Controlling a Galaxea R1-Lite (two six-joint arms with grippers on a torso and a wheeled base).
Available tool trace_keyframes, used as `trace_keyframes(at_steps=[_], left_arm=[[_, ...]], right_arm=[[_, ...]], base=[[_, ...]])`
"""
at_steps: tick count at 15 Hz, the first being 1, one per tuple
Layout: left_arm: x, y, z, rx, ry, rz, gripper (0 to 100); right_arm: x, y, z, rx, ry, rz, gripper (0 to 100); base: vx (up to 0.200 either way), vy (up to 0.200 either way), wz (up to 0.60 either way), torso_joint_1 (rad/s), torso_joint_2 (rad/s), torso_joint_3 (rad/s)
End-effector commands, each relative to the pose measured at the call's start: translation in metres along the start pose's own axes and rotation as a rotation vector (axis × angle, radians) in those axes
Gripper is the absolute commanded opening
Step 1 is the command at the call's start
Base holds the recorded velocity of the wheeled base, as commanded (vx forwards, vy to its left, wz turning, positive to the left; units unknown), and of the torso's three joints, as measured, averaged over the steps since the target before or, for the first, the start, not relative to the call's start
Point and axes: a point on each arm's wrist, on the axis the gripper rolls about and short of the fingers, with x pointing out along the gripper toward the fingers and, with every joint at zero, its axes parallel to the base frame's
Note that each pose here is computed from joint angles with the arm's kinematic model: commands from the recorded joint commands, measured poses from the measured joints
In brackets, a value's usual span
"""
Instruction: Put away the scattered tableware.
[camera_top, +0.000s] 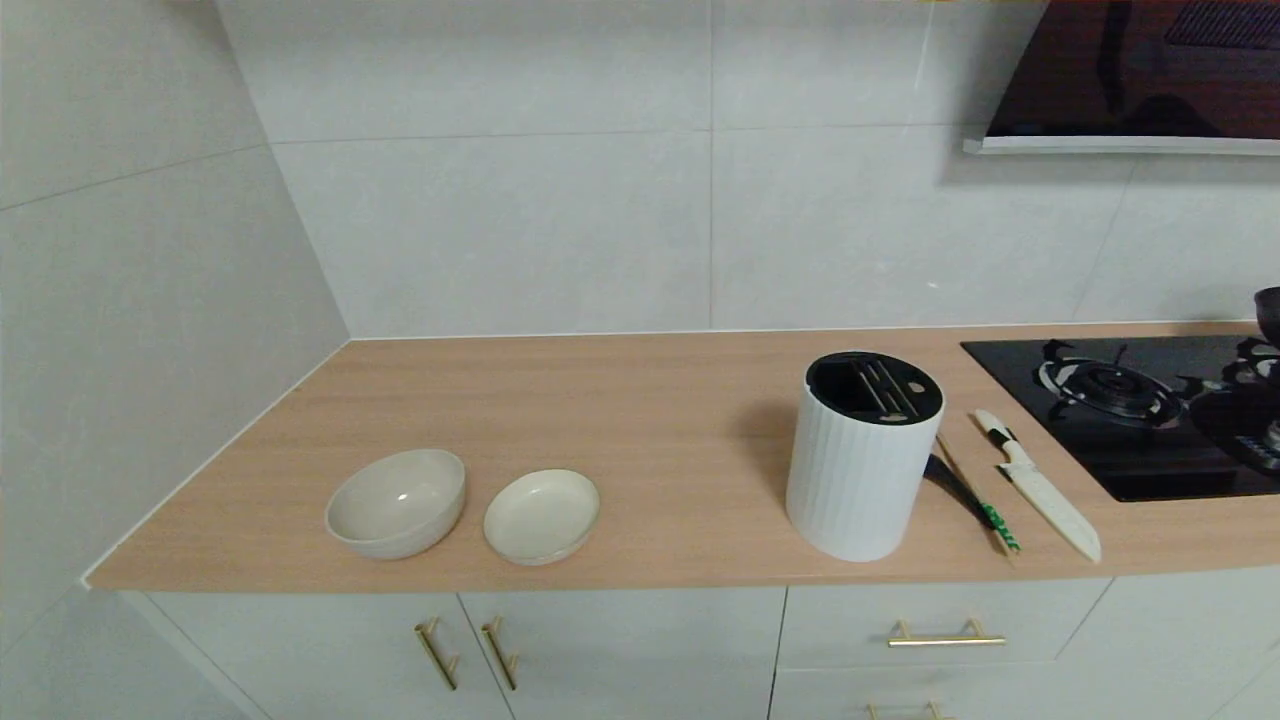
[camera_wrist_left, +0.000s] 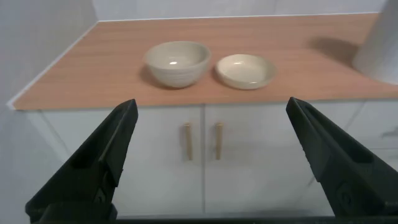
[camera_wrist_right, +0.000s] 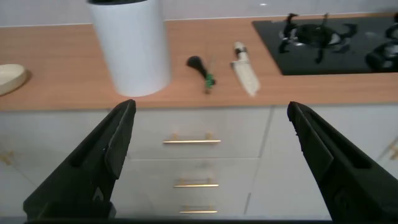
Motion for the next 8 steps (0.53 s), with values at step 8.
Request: trace_keyframes(at_steps=[8], left_arm=[[0.0000, 0.0000, 0.0000, 0.000, 0.000, 0.000, 100]], right_arm=[[0.0000, 0.0000, 0.0000, 0.000, 0.001, 0.001, 100]], base=[[0.000, 0.200, 0.00, 0.003, 0.00, 0.002]])
